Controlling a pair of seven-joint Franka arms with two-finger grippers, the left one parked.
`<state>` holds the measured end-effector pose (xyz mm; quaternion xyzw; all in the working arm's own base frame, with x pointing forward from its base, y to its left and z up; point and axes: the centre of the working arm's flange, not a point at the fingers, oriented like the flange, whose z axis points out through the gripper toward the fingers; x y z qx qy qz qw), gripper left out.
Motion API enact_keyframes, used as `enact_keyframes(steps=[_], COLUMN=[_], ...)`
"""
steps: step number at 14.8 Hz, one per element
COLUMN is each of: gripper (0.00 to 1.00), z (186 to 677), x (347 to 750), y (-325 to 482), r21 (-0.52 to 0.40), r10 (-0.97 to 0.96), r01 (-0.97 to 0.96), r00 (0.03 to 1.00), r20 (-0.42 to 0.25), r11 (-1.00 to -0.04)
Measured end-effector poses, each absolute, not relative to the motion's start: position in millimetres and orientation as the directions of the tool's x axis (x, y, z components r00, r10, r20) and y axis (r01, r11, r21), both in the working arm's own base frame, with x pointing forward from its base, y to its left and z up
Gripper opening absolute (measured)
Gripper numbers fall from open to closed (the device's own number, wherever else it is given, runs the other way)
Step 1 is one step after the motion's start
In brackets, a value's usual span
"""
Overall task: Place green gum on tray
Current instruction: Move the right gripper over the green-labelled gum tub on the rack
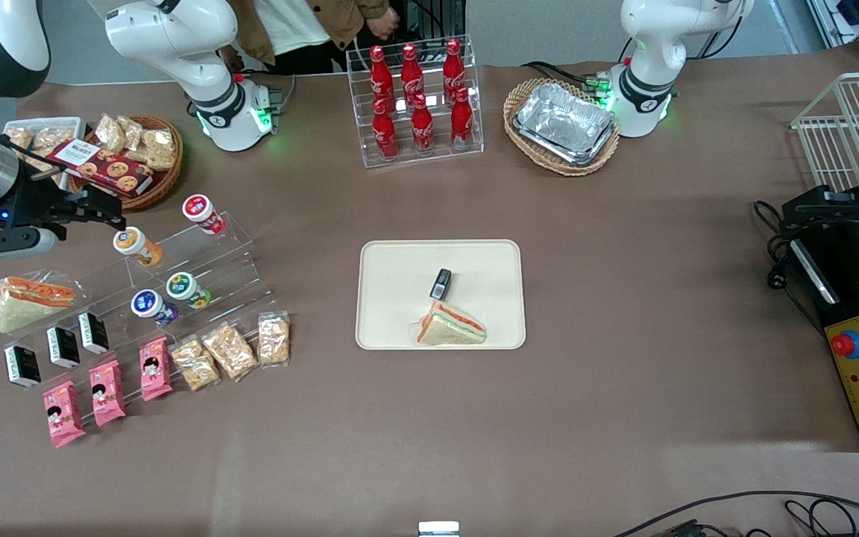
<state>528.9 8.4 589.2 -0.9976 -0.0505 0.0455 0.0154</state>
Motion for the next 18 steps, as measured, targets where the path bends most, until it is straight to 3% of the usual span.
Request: enact_keyframes(steps=[8, 18], gripper=[1.00, 1.00], z=[571.6, 496.2], x=[531.5, 532.9], y=[9.6, 13.3], r21=[-0.039, -0.038], r10=[0.102, 0.105], r01=[0.098, 0.101], r00=[0.986, 0.987], r20=[-0.130, -0.119], r11=[-0.994, -0.994])
